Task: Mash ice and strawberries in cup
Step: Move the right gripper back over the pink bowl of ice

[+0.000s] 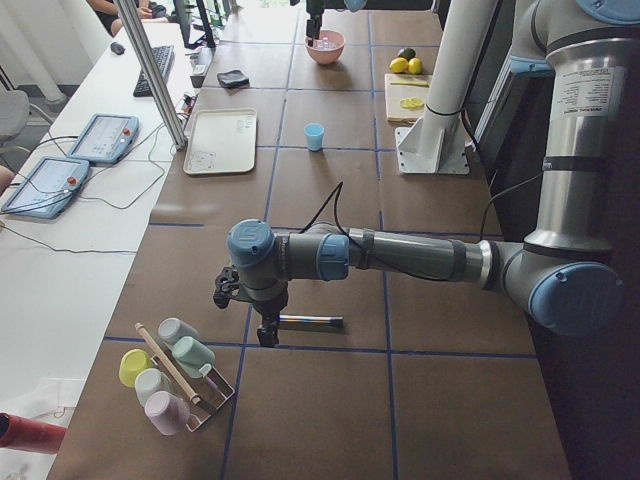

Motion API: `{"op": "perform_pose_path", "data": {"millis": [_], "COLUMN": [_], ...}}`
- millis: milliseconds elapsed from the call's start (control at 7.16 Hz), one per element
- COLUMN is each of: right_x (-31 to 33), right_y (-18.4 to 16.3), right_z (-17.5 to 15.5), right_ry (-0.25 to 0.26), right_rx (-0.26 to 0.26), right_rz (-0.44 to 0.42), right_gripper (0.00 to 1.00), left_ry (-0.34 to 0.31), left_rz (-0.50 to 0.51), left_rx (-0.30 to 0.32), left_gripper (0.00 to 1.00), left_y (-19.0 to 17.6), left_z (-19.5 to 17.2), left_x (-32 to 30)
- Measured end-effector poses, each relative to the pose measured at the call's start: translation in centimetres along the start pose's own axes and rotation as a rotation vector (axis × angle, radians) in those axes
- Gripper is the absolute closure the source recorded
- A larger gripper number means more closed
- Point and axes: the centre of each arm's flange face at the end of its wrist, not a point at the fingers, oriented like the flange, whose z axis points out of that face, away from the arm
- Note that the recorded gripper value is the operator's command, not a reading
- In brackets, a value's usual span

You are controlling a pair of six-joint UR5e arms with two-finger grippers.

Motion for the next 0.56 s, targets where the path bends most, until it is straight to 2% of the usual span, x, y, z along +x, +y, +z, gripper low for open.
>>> {"op": "perform_pose_path", "data": {"millis": [279,559], "right_x": [8.4,14.4], "right_y": [-1.1,-3.2], "right_z": [-1.0,-0.5], "right_ry": [0.065,0.119], "right_rx": [0.014,0.005], "right_rz": [-0.144,-0.267], "right_gripper": [0.00,0.00], "left_ry": [0.000,0.000], "left_rz": [0.000,-0.001], "left_rx": [0.000,-0.001], "left_gripper": [0.00,0.00], "left_y": [0.1,0.1], "left_z": [0.0,0.1], "left_x": [0.0,0.0]}}
